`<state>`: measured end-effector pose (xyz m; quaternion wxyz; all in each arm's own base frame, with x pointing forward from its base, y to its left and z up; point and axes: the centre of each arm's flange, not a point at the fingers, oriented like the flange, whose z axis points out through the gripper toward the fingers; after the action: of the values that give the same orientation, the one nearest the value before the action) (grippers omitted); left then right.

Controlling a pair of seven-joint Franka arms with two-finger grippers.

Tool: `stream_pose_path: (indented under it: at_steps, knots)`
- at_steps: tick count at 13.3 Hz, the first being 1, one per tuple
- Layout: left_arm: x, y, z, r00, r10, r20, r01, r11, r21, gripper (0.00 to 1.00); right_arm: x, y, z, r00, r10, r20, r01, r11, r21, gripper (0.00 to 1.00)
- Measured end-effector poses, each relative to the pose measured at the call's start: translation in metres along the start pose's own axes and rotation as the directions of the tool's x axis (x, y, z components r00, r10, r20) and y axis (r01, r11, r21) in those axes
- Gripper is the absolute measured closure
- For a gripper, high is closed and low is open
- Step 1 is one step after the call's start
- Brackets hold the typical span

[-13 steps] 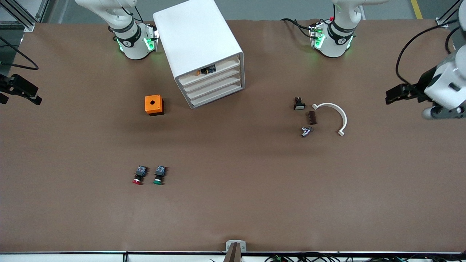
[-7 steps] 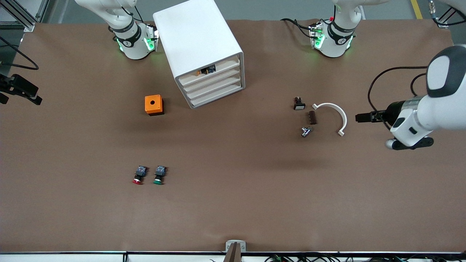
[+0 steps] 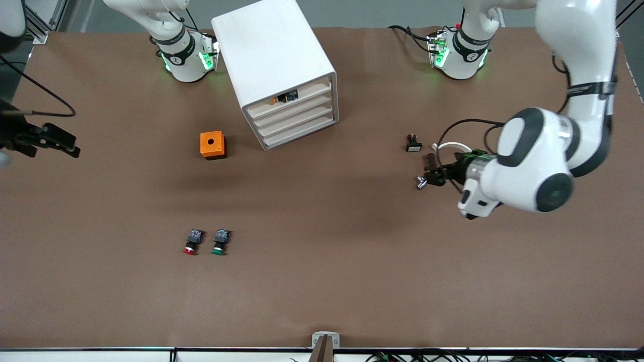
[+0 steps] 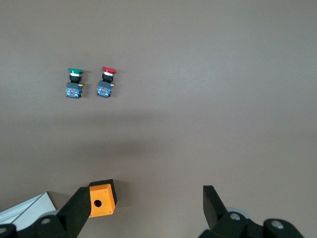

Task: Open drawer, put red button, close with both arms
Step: 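Reach the left gripper to the drawer while the right gripper reaches the buttons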

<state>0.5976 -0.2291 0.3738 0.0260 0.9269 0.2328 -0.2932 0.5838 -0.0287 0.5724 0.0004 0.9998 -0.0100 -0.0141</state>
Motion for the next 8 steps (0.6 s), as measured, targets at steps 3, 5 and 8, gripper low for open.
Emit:
stream_pose_path:
  at_steps: [3,5,8]
  knots:
    - [-0.017,0.04,0.038,0.996,-0.089,0.025,0.087,0.995,0.051,0.0,0.023,-0.01,0.05,0.998,-0.016,0.067,0.016,1.0,0.0,0.0]
    - [-0.028,0.062,0.061,0.985,-0.17,0.026,0.167,0.982,0.09,0.0,0.038,-0.026,0.078,0.997,-0.019,0.071,0.019,1.0,-0.002,0.0]
    - [-0.057,0.099,0.102,0.92,-0.391,0.022,0.383,0.912,0.146,0.0,0.055,-0.054,0.119,0.996,0.028,0.086,-0.027,1.0,-0.011,0.0]
